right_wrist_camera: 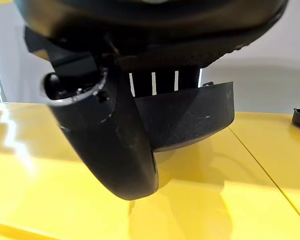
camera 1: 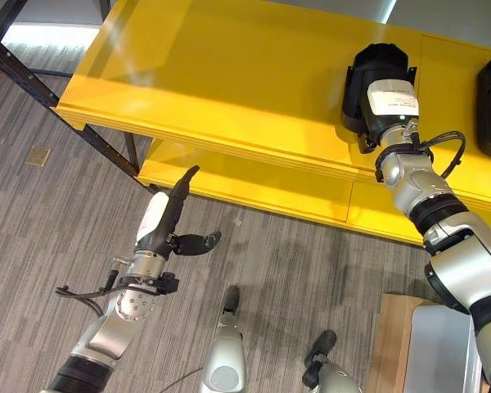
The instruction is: Move parts from the plastic box to the shelf.
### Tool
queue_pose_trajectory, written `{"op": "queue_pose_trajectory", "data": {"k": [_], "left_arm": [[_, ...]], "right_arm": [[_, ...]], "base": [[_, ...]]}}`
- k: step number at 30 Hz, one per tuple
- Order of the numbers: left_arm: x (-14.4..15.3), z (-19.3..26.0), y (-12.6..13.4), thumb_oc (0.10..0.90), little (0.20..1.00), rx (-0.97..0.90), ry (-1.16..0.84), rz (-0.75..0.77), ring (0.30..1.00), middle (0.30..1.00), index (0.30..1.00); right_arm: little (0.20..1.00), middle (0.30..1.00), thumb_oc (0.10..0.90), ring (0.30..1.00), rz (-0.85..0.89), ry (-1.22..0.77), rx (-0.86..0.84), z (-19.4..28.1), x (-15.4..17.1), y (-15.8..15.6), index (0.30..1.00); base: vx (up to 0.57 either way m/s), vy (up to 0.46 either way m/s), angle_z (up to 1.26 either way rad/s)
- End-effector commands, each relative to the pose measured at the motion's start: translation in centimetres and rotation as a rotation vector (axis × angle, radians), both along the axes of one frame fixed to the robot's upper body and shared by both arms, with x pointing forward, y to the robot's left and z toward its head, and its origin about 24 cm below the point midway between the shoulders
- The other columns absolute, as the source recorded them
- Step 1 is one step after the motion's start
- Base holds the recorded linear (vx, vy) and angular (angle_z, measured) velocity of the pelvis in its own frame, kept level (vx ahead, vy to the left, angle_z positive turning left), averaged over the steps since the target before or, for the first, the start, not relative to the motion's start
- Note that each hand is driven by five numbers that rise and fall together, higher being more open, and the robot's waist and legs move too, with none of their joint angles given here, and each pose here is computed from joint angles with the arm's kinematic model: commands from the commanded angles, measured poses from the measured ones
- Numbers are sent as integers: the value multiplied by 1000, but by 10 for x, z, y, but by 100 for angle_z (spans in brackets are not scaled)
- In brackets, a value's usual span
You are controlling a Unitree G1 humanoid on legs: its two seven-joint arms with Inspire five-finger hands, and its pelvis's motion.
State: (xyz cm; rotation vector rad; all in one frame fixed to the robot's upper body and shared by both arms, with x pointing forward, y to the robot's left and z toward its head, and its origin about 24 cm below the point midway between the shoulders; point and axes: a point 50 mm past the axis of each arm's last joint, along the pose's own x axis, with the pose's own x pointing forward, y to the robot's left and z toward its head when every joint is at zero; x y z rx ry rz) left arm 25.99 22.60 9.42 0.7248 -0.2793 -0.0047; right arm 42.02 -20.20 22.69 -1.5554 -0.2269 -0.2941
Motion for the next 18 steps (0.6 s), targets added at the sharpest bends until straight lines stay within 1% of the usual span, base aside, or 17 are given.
{"op": "queue_pose_trajectory", "data": {"k": [1, 5, 18], "left_arm": [[0, 45, -14, 900, 1000, -32, -230, -115, 1000, 1000, 1000], [0, 44, -13, 900, 1000, -38, -222, -120, 1000, 1000, 1000], [1, 46, -11, 900, 1000, -45, -224, -111, 1000, 1000, 1000]], "right_arm": [[300, 300, 400, 300, -5, -338, -71, 106, -9, 7, 300], [300, 300, 400, 300, -25, -367, -69, 117, -12, -1, 300], [300, 300, 400, 300, -62, -387, -61, 125, -16, -13, 300]], "base": [[0, 0, 0], [0, 0, 0], [5, -1, 2]]}}
